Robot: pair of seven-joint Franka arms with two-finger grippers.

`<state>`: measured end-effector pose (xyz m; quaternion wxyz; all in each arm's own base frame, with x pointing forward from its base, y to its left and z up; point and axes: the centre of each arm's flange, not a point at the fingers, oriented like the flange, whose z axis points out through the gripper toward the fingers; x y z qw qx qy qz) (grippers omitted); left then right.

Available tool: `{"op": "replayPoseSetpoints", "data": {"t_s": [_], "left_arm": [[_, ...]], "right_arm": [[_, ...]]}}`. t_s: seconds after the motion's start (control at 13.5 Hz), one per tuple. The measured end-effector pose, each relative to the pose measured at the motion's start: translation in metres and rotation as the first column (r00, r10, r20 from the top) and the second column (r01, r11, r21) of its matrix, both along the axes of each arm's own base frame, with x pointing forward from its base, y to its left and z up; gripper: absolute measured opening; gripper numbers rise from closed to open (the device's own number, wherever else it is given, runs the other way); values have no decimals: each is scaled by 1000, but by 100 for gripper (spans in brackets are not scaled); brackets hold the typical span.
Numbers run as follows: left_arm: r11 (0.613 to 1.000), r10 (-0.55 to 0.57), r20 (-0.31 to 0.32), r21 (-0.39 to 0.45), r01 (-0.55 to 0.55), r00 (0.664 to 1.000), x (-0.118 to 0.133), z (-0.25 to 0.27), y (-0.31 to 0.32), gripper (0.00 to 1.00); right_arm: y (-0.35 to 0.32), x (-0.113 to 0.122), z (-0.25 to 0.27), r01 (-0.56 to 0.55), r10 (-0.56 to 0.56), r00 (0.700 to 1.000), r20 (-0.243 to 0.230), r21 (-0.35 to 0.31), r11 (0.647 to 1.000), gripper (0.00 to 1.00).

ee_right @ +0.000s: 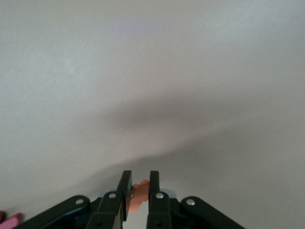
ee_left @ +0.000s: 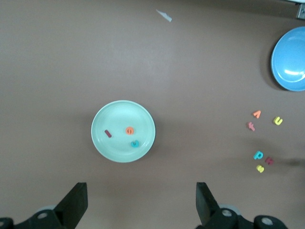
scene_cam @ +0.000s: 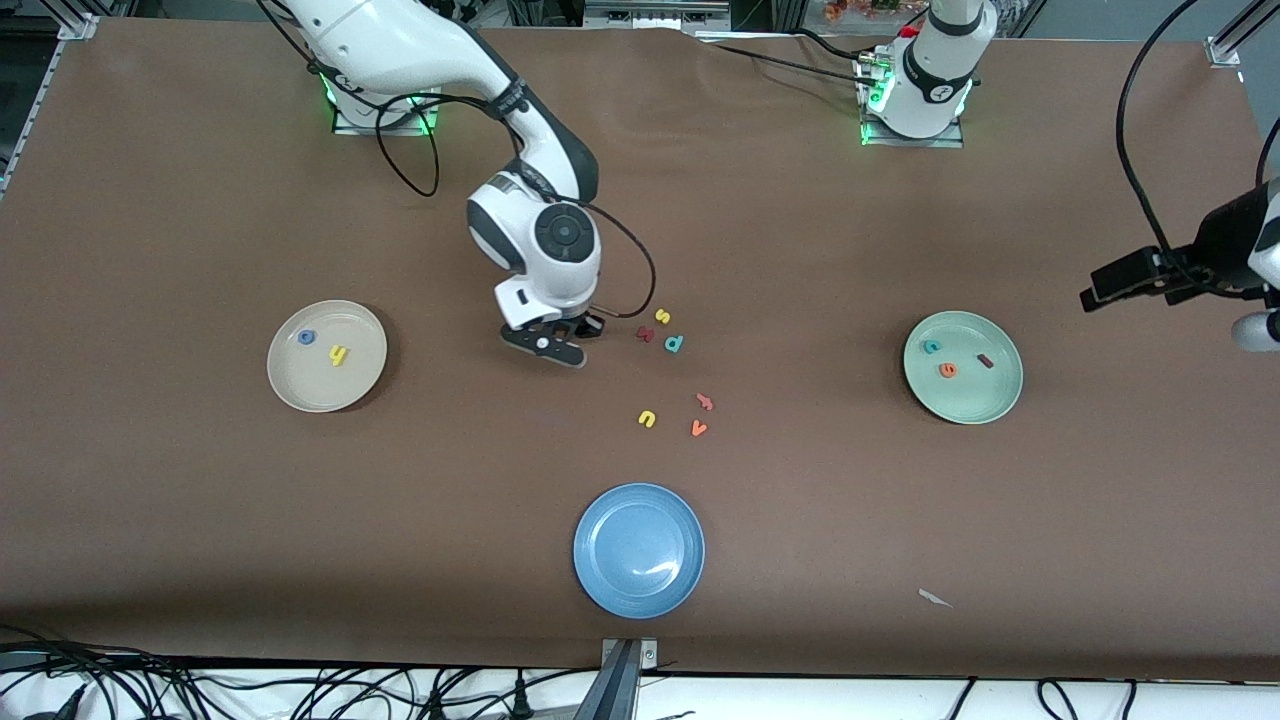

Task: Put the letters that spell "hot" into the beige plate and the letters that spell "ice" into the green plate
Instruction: 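Carry the orange letter onto the beige plate and open the right gripper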

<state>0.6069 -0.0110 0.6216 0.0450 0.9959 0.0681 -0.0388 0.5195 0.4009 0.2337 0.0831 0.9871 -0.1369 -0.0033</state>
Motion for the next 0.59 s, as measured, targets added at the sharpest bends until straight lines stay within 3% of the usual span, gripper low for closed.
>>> {"op": "replayPoseSetpoints", "data": {"t_s": [0.3, 0.59], "left_arm": [[1000, -1, -12, 1, 1, 1000, -3, 1, 0, 100], [1000, -4, -10, 1, 4, 1000, -4, 3, -1, 100]], "right_arm": [[-84, 38, 46, -143, 142, 987, -74, -14, 990, 19], [-179, 53, 71, -301, 303, 943, -142, 31, 953, 19]]}}
